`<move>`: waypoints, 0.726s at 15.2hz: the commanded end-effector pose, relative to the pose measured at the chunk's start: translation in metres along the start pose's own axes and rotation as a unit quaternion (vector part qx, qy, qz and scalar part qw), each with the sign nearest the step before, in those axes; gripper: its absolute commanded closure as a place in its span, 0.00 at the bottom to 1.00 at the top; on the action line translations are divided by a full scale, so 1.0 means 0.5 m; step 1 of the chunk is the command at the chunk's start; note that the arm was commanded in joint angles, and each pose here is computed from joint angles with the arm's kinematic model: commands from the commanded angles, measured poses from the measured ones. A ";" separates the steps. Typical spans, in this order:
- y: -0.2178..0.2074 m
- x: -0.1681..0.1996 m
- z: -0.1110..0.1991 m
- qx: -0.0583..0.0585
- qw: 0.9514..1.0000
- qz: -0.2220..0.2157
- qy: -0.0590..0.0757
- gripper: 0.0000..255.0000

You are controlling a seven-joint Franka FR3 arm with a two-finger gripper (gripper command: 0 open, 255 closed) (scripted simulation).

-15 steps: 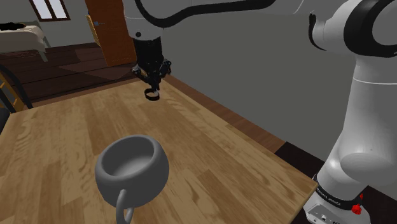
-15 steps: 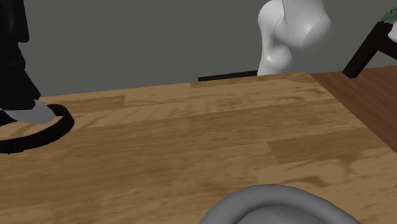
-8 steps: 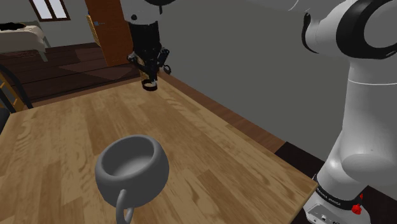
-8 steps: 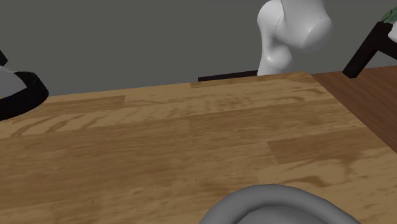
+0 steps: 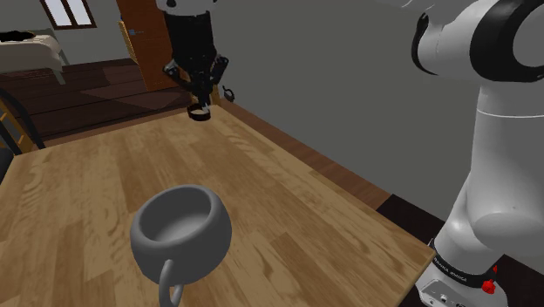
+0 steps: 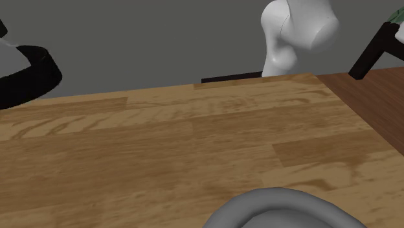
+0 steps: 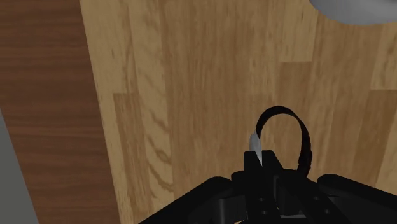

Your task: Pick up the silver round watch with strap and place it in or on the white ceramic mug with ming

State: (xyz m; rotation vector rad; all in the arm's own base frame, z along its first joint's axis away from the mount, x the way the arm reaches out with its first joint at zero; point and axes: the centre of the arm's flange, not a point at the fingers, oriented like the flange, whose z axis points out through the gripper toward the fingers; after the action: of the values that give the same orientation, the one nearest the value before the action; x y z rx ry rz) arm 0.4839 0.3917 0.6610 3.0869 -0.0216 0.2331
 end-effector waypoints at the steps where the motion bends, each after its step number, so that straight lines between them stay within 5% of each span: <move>1: -0.032 -0.040 -0.016 0.000 1.000 0.000 0.000 1.00; 11: -0.190 -0.241 -0.082 0.000 1.000 0.000 0.000 1.00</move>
State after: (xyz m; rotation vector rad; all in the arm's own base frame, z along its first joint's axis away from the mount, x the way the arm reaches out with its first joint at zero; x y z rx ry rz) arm 0.3709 0.4811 0.6788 3.0872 -0.0204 0.2327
